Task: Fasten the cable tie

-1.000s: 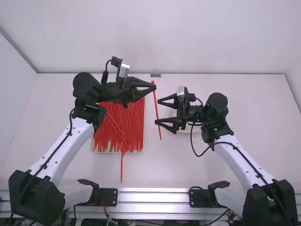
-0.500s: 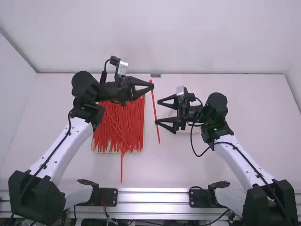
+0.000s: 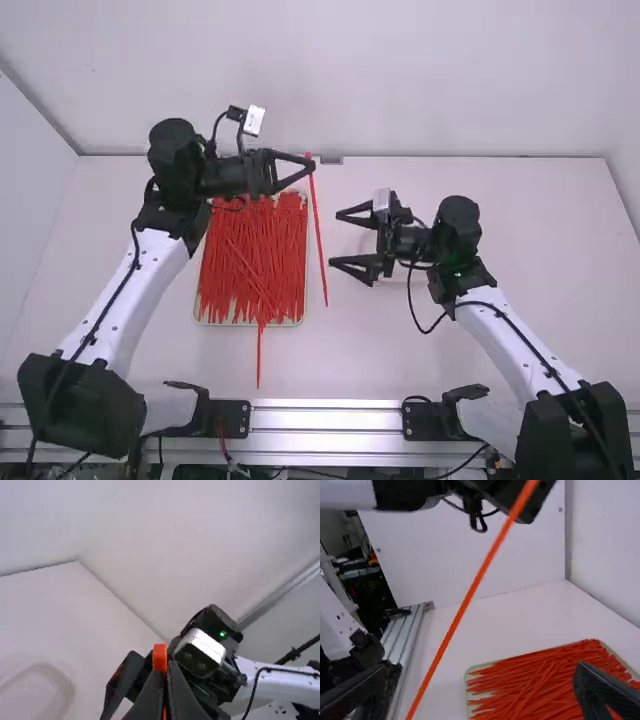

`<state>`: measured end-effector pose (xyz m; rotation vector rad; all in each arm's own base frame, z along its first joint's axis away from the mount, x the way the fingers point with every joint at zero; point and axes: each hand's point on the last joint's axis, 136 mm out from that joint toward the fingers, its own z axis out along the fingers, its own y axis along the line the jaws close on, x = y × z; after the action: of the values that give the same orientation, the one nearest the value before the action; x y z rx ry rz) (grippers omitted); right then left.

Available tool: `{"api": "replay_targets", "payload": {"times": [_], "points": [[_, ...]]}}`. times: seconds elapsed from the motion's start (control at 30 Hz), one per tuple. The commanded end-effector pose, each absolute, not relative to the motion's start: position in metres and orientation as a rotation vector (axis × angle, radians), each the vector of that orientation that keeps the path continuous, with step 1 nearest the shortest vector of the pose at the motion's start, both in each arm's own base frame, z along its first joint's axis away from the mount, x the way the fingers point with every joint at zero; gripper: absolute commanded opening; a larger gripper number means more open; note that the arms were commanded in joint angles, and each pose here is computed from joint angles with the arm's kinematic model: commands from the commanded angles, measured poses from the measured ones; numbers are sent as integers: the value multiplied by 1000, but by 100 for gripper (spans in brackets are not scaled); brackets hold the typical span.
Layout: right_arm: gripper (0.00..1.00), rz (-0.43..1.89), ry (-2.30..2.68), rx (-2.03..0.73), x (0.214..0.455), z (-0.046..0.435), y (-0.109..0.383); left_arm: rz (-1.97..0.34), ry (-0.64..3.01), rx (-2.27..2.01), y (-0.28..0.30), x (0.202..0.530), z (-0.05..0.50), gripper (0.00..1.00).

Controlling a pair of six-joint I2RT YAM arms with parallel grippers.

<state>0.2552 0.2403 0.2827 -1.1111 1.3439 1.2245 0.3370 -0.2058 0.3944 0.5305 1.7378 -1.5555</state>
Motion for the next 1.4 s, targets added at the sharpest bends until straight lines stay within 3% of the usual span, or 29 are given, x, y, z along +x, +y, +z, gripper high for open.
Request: {"api": "replay_targets", "payload": {"times": [0.0, 0.33, 0.77, 1.17, 1.37], "points": [[98, 1100, 1214, -1196, 258, 291, 240, -1538, 1752, 522, -205, 354, 396, 2], [98, 884, 994, -1331, 256, 290, 240, -1744, 2013, 291, -214, 398, 345, 2], [98, 557, 688, -1506, 255, 275, 240, -1933, 2096, 238, -215, 389, 336, 2], [98, 311, 434, -1631, 250, 254, 238, -1960, 2221, 51, -213, 387, 313, 2], [98, 262, 229, -1675, 230, 247, 243, -1945, 2271, -42, -212, 389, 294, 2]]}}
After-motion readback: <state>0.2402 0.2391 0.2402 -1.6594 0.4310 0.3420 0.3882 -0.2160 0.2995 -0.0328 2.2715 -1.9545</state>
